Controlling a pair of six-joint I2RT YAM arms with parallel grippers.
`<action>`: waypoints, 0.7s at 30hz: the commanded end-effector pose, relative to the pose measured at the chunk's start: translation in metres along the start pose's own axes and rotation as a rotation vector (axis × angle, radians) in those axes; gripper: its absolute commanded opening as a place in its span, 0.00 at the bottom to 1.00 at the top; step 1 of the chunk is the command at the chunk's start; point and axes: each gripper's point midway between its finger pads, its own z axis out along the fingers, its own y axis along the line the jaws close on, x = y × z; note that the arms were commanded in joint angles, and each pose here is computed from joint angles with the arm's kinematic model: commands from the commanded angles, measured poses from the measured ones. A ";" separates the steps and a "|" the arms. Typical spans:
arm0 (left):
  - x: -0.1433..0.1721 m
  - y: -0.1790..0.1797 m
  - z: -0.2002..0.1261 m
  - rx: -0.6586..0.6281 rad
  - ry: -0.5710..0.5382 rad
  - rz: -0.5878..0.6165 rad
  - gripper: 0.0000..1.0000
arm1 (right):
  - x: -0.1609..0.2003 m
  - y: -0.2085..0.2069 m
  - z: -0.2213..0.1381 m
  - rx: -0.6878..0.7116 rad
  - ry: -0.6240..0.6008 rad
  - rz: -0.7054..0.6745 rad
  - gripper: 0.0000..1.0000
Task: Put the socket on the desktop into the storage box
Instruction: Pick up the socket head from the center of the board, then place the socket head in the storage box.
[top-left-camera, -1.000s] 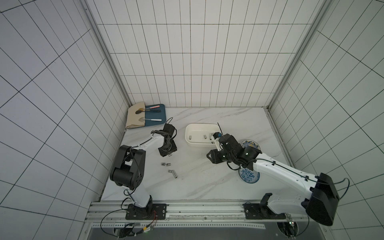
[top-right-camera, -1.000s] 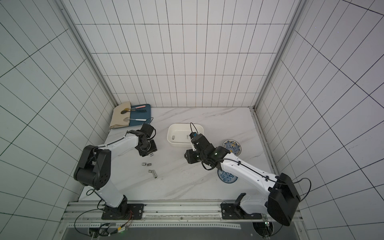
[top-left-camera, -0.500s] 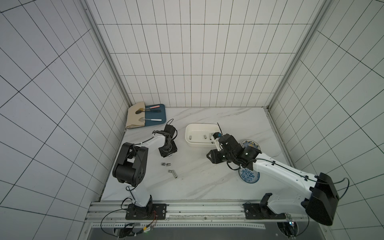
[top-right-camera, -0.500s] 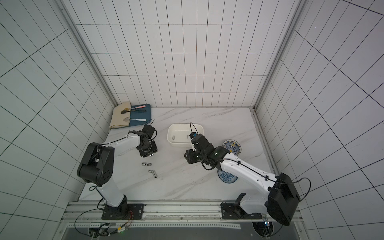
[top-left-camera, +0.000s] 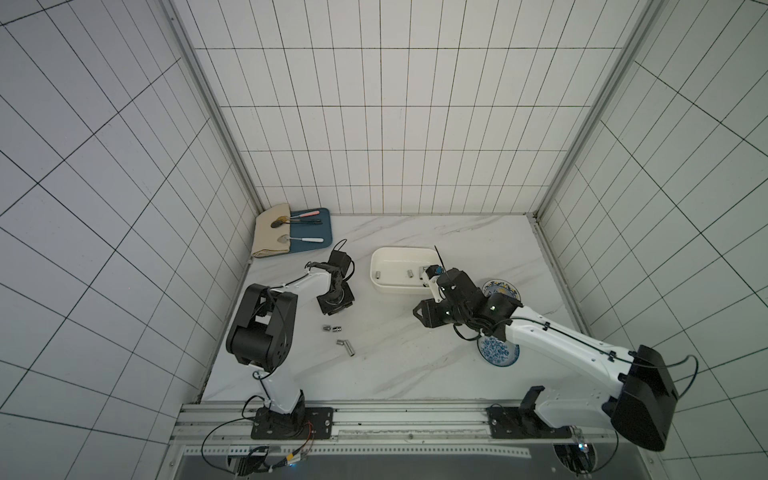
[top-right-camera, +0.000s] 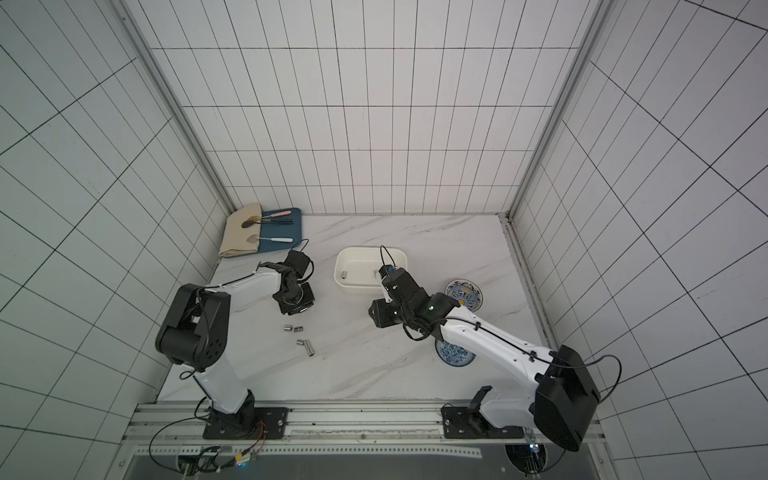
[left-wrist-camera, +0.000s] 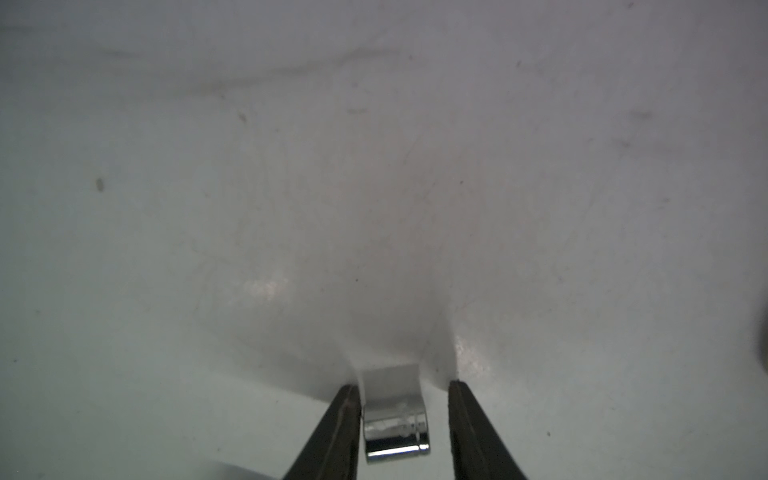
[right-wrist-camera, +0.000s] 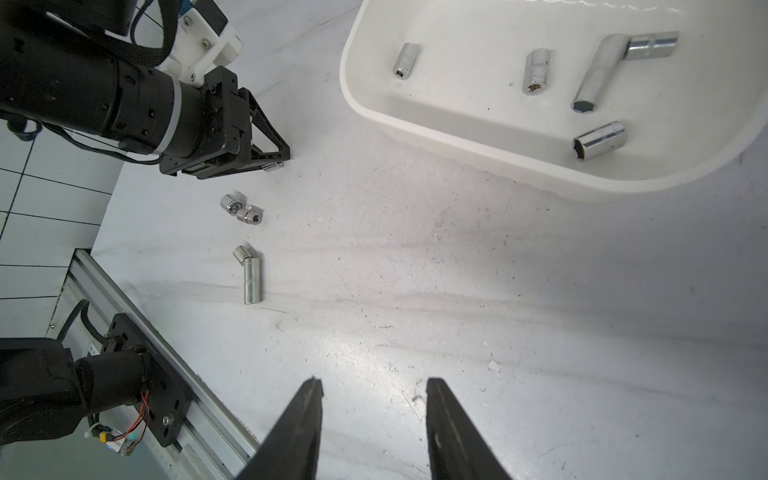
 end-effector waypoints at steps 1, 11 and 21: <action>0.002 0.002 0.007 -0.004 0.008 -0.001 0.29 | 0.010 -0.010 0.007 0.023 0.019 0.013 0.44; -0.003 -0.004 -0.003 0.014 -0.004 0.008 0.20 | 0.008 -0.011 0.004 0.023 0.009 0.019 0.44; -0.030 -0.030 -0.044 0.074 -0.063 0.041 0.20 | 0.003 -0.014 -0.005 0.030 -0.016 0.024 0.44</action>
